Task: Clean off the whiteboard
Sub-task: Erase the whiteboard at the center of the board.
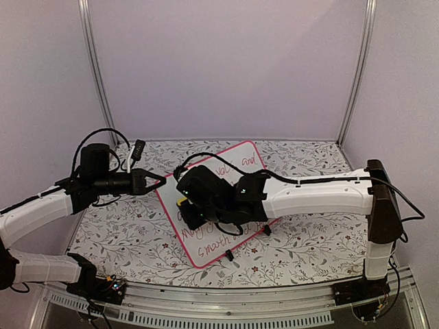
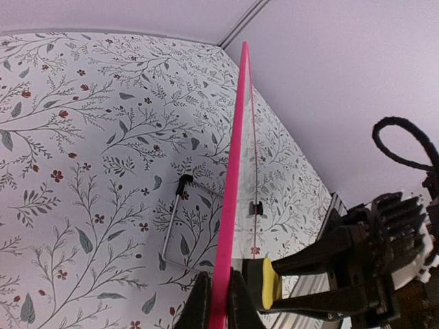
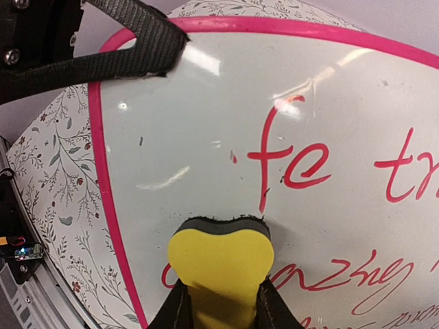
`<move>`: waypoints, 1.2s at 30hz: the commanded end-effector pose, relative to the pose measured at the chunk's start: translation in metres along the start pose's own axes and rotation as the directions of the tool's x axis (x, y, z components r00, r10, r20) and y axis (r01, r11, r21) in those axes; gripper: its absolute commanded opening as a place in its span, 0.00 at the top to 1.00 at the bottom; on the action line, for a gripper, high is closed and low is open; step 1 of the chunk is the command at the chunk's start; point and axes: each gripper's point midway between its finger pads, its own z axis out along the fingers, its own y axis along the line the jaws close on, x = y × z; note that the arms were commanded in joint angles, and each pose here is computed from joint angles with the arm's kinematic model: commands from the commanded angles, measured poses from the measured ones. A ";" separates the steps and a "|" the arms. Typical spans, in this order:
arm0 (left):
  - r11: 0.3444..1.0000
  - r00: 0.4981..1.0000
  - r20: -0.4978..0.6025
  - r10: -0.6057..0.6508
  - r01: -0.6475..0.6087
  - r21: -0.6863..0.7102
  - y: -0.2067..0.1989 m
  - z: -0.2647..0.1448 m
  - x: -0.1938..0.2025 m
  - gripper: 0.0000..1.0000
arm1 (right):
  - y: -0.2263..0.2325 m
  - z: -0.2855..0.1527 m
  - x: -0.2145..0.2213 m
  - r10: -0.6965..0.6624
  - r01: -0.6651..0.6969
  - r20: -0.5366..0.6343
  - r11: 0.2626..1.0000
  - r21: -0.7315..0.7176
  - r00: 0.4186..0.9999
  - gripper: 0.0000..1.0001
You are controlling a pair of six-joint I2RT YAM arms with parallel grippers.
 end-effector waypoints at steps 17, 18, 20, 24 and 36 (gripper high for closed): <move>1.000 1.000 0.000 0.011 -0.011 -0.005 -0.002 0.003 0.002 1.00 | -0.044 0.025 -0.055 0.026 -0.033 0.073 0.996 0.086 0.997 0.74; 1.000 1.000 0.000 0.011 -0.011 -0.006 -0.002 0.003 0.001 1.00 | -0.044 0.025 -0.054 0.023 -0.029 0.069 0.996 0.088 0.997 0.74; 1.000 1.000 0.000 0.011 -0.011 -0.009 -0.001 0.003 0.001 1.00 | -0.045 0.027 -0.046 0.016 -0.020 0.044 0.996 0.090 0.999 0.74; 1.000 1.000 0.000 0.012 -0.012 -0.010 -0.001 0.003 0.001 1.00 | -0.044 0.032 -0.016 -0.001 0.003 -0.029 0.995 0.095 1.000 0.74; 1.000 1.000 0.001 0.009 -0.009 -0.012 0.000 0.003 0.001 1.00 | -0.046 0.015 0.038 0.022 -0.013 -0.111 0.996 0.086 0.994 0.75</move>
